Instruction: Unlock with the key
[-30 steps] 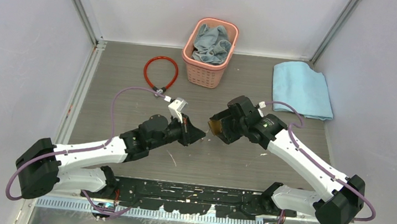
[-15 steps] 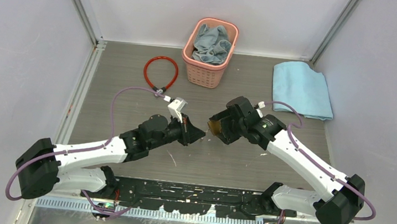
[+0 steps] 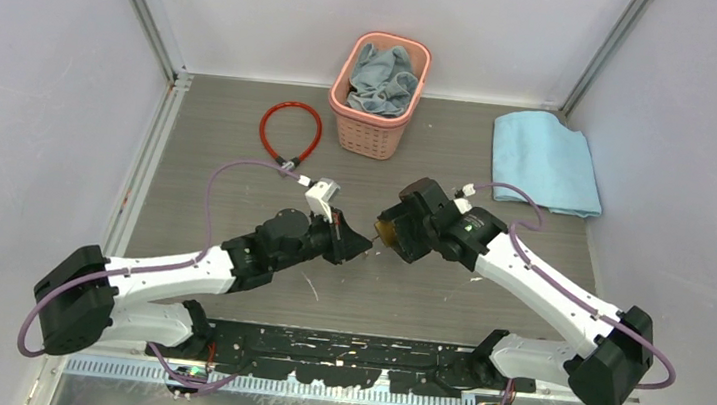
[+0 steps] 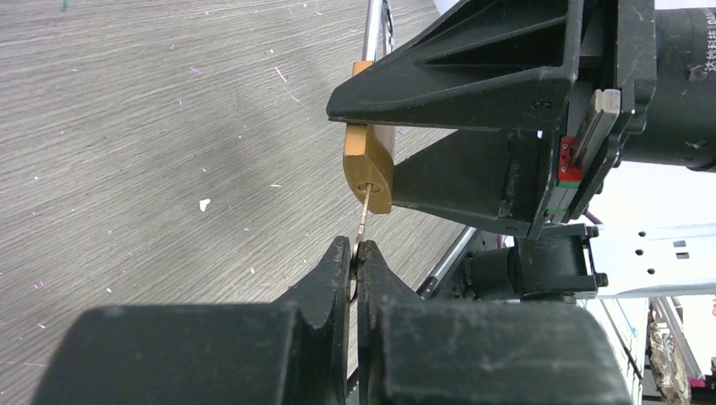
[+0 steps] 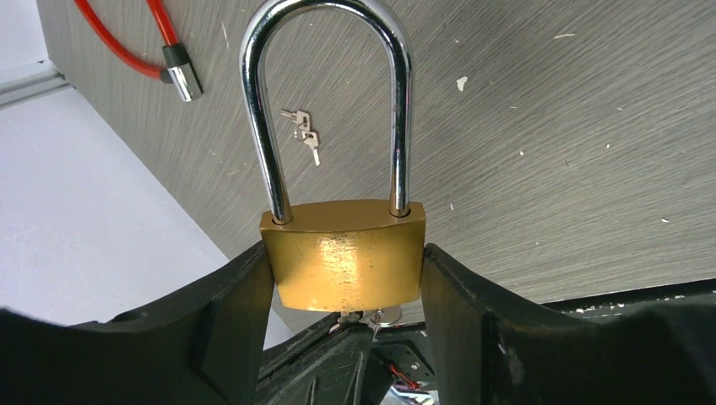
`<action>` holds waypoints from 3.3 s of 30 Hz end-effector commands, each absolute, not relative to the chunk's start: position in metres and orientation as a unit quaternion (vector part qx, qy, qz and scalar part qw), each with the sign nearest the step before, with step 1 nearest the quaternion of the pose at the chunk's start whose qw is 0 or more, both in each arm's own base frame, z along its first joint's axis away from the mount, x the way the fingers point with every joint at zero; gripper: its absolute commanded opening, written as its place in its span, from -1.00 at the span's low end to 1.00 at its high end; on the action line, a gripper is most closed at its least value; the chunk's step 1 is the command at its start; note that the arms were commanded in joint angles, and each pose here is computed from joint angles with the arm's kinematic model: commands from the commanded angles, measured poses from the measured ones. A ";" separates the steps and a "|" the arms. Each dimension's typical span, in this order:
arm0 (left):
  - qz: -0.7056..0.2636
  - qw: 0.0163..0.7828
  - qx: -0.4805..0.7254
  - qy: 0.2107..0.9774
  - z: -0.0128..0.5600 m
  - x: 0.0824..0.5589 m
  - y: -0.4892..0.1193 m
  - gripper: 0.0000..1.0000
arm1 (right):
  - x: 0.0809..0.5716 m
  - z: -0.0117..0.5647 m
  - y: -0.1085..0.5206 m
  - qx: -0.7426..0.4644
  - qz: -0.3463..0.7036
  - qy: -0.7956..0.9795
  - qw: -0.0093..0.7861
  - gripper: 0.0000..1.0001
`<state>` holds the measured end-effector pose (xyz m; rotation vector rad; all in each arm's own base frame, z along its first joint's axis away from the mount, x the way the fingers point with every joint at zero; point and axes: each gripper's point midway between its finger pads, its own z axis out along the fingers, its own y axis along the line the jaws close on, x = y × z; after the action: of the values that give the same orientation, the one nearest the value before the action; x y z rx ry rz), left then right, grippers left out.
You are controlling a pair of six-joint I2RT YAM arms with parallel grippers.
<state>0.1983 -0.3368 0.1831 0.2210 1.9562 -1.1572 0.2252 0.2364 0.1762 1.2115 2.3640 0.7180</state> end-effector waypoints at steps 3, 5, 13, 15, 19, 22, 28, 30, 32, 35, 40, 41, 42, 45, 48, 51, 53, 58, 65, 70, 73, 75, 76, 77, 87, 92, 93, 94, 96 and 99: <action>-0.488 0.441 0.048 0.752 0.215 0.212 -0.345 -1.00 | 0.237 0.203 0.250 0.430 0.293 0.825 0.220 -0.98; -0.488 0.438 0.043 0.753 0.213 0.212 -0.346 -1.00 | 0.237 0.203 0.252 0.430 0.293 0.825 0.219 -0.98; -0.498 0.435 0.035 0.750 0.215 0.213 -0.351 -1.00 | 0.236 0.203 0.250 0.435 0.286 0.825 0.221 -0.98; -0.500 0.436 0.032 0.748 0.215 0.213 -0.351 -1.00 | 0.237 0.204 0.251 0.434 0.288 0.824 0.222 -0.98; -0.501 0.436 0.031 0.747 0.215 0.214 -0.352 -1.00 | 0.236 0.205 0.252 0.434 0.290 0.824 0.222 -0.98; -0.501 0.436 0.032 0.747 0.215 0.213 -0.352 -1.00 | 0.236 0.206 0.252 0.433 0.291 0.824 0.221 -0.98; -0.502 0.438 0.032 0.745 0.215 0.215 -0.353 -1.00 | 0.235 0.209 0.256 0.430 0.299 0.824 0.214 -0.98; -0.504 0.438 0.032 0.744 0.216 0.215 -0.355 -1.00 | 0.234 0.210 0.257 0.428 0.302 0.825 0.212 -0.98; -0.505 0.440 0.032 0.742 0.217 0.215 -0.355 -1.00 | 0.234 0.210 0.257 0.428 0.302 0.825 0.213 -0.98; -0.505 0.443 0.033 0.740 0.219 0.216 -0.355 -1.00 | 0.233 0.212 0.258 0.426 0.304 0.825 0.212 -0.98; -0.506 0.449 0.032 0.736 0.219 0.218 -0.355 -1.00 | 0.231 0.211 0.260 0.424 0.305 0.827 0.208 -0.98; -0.507 0.449 0.032 0.735 0.220 0.218 -0.356 -1.00 | 0.230 0.211 0.261 0.423 0.305 0.828 0.207 -0.98; -0.508 0.450 0.032 0.734 0.221 0.219 -0.357 -1.00 | 0.230 0.211 0.262 0.422 0.306 0.828 0.205 -0.98; -0.508 0.450 0.033 0.733 0.221 0.220 -0.359 -1.00 | 0.227 0.213 0.265 0.419 0.310 0.829 0.203 -0.98; -0.516 0.449 0.031 0.729 0.224 0.220 -0.362 -1.00 | 0.225 0.216 0.269 0.410 0.319 0.830 0.204 -0.98; -0.524 0.450 0.030 0.722 0.227 0.220 -0.364 -1.00 | 0.224 0.218 0.273 0.400 0.332 0.829 0.207 -0.98; -0.522 0.453 0.036 0.722 0.226 0.221 -0.365 -1.00 | 0.222 0.218 0.273 0.398 0.329 0.831 0.207 -0.98; -0.490 0.475 0.062 0.728 0.220 0.225 -0.361 -1.00 | 0.220 0.214 0.272 0.400 0.318 0.835 0.201 -0.98; -0.490 0.489 0.070 0.718 0.224 0.225 -0.359 -1.00 | 0.216 0.209 0.277 0.398 0.316 0.838 0.197 -0.98; -0.504 0.494 0.052 0.706 0.228 0.227 -0.357 -1.00 | 0.214 0.206 0.280 0.394 0.315 0.840 0.198 -0.98; -0.510 0.491 0.053 0.704 0.229 0.227 -0.359 -1.00 | 0.214 0.204 0.278 0.394 0.312 0.840 0.202 -0.98; -0.501 0.493 0.070 0.708 0.227 0.227 -0.360 -1.00 | 0.215 0.205 0.276 0.396 0.309 0.840 0.206 -0.98; -0.492 0.493 0.083 0.712 0.225 0.226 -0.361 -1.00 | 0.215 0.205 0.275 0.396 0.306 0.840 0.207 -0.98; -0.482 0.496 0.096 0.715 0.223 0.226 -0.360 -1.00 | 0.215 0.205 0.273 0.397 0.302 0.841 0.209 -0.98; -0.425 0.527 0.180 0.714 0.225 0.224 -0.351 -1.00 | 0.215 0.200 0.274 0.399 0.284 0.848 0.205 -0.98; -0.422 0.530 0.189 0.711 0.224 0.223 -0.351 -1.00 | 0.215 0.199 0.274 0.399 0.281 0.849 0.202 -0.98; -0.420 0.531 0.192 0.710 0.224 0.224 -0.351 -1.00 | 0.215 0.198 0.274 0.399 0.278 0.850 0.203 -0.98; -0.417 0.532 0.196 0.710 0.223 0.224 -0.351 -1.00 | 0.215 0.198 0.274 0.399 0.276 0.850 0.203 -0.98; -0.412 0.535 0.202 0.710 0.223 0.225 -0.352 -1.00 | 0.215 0.197 0.273 0.400 0.273 0.851 0.202 -0.98; -0.406 0.539 0.209 0.708 0.224 0.227 -0.352 -1.00 | 0.215 0.196 0.272 0.401 0.268 0.852 0.203 -0.98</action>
<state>0.2089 -0.3441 0.1709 0.5096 1.8603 -0.9664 0.2205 0.2452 0.1633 1.1434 2.3620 0.5798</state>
